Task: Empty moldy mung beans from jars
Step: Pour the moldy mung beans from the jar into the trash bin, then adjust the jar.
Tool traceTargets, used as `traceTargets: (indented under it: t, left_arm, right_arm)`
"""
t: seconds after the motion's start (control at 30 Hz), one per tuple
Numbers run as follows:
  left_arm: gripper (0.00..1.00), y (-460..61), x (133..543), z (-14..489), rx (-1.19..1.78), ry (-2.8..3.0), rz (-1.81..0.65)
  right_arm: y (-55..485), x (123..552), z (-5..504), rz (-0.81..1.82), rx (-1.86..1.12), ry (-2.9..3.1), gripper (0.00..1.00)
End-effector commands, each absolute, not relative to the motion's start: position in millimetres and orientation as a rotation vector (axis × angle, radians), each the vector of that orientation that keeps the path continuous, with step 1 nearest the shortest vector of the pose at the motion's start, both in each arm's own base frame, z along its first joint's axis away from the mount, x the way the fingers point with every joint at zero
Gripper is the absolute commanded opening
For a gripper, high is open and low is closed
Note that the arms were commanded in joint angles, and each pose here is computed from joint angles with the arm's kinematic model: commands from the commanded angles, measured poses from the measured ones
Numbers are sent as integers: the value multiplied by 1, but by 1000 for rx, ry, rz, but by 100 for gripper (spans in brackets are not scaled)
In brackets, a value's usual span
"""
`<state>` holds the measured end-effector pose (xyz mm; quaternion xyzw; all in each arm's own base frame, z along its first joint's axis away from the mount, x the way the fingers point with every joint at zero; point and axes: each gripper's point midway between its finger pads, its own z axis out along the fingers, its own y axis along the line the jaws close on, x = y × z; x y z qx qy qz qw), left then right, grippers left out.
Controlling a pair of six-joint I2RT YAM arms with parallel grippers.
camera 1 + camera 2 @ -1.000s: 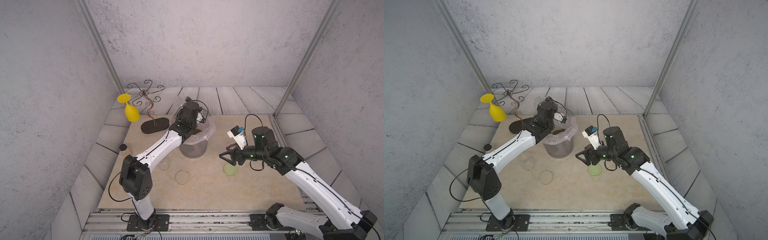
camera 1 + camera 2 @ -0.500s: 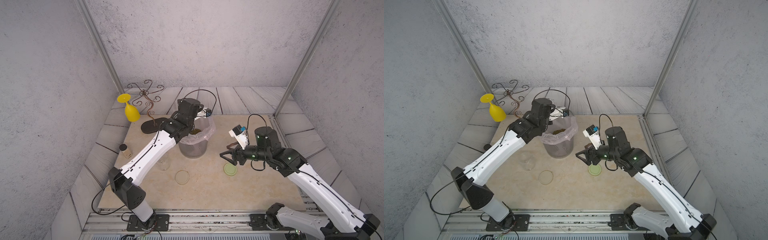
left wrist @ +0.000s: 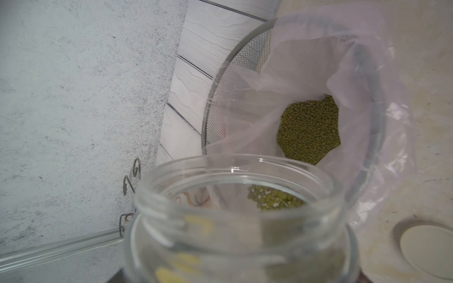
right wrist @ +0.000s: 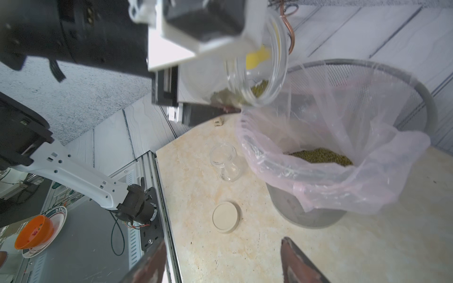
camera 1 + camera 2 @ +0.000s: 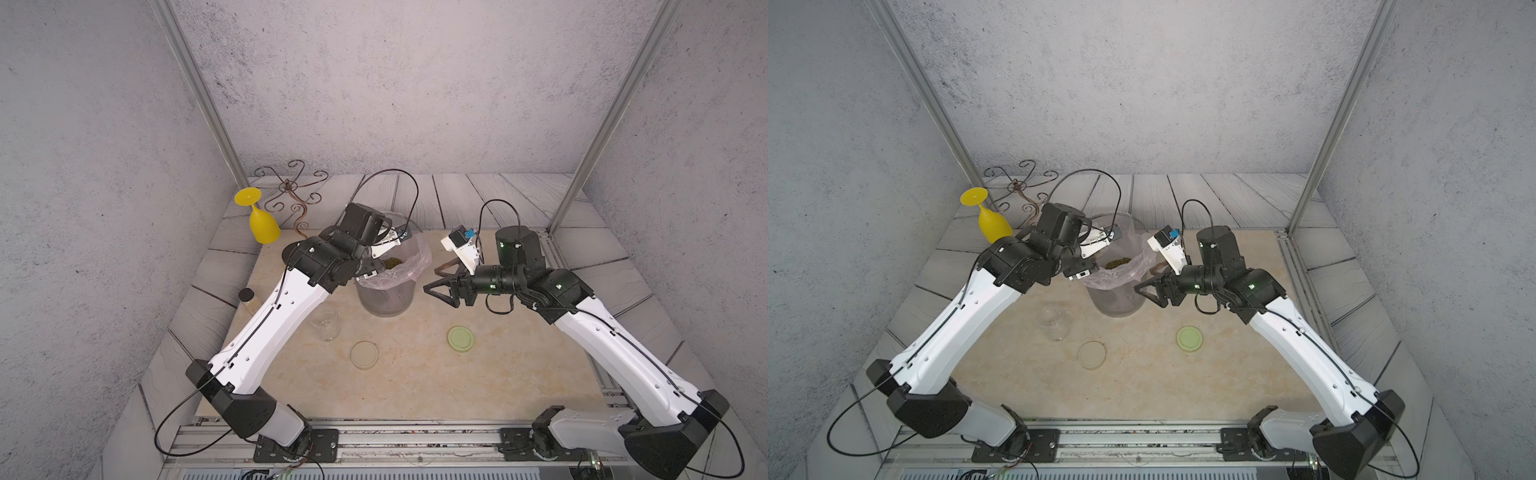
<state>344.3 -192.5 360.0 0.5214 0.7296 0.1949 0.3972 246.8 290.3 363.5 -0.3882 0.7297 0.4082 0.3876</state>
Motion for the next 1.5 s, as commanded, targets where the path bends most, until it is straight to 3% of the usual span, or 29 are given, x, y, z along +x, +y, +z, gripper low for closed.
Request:
traceTargets:
  t: [0.0, 0.33, 0.97, 1.47]
  left_arm:
    - [37, -194, 328, 381, 1254, 1840, 369]
    - [38, -202, 318, 386, 1246, 1851, 257]
    - [39, -224, 312, 391, 1274, 1840, 96]
    - [39, -228, 313, 394, 1269, 1835, 46]
  right_arm:
    - [303, 251, 389, 1138, -1045, 1726, 72]
    - [329, 274, 402, 1324, -1103, 1613, 67]
    - [360, 304, 395, 1425, -1214, 1534, 56]
    - [366, 274, 396, 1555, -1346, 1420, 57]
